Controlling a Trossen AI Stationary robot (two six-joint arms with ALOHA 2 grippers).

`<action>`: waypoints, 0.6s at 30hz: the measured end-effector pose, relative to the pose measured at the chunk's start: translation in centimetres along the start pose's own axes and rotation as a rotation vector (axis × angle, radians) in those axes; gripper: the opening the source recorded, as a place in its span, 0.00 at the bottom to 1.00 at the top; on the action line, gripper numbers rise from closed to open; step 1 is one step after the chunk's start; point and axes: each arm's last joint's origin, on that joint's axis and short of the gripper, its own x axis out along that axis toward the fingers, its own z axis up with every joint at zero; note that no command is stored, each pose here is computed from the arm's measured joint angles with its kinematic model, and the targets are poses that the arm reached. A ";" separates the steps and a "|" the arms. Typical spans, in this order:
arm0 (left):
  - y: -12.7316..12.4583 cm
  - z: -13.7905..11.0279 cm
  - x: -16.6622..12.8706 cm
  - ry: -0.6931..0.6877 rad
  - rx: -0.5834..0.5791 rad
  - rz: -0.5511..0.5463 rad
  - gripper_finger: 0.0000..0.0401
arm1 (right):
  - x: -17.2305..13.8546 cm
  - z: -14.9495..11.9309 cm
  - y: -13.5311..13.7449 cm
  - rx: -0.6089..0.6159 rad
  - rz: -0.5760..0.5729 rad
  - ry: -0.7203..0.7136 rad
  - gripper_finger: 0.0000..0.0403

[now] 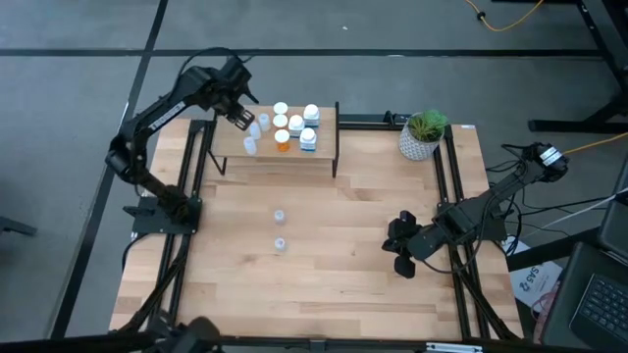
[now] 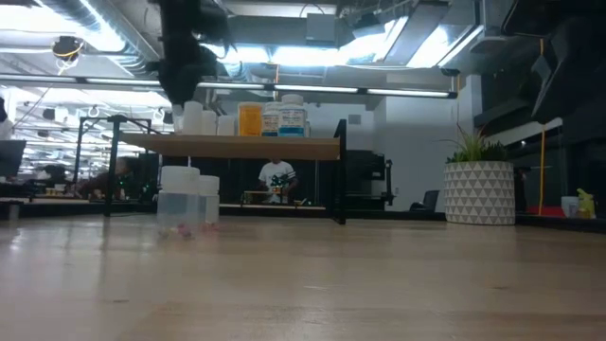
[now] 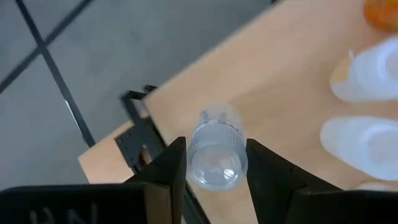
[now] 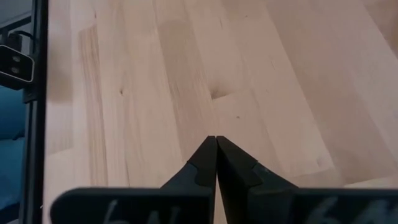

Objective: Pick and place medicine bottles onto shelf by color
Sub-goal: Put the transparent pill bottle on the shelf

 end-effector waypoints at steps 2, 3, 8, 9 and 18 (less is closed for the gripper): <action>-0.4 0.3 0.9 0.040 0.026 -0.007 0.30 | 0.1 0.1 -0.1 0.007 0.012 0.015 0.03; -0.5 0.4 1.3 0.050 0.034 -0.011 0.30 | 0.1 0.1 -0.1 0.010 0.019 0.024 0.03; -1.0 0.7 1.9 0.064 0.047 -0.017 0.30 | 0.1 0.2 -0.3 0.021 0.028 0.039 0.03; -1.0 0.7 1.9 0.063 0.047 -0.018 0.30 | 0.1 0.2 -0.3 0.020 0.028 0.039 0.03; -1.1 0.7 1.9 0.069 0.053 -0.058 0.34 | 0.2 0.2 -0.3 -0.004 0.029 0.040 0.03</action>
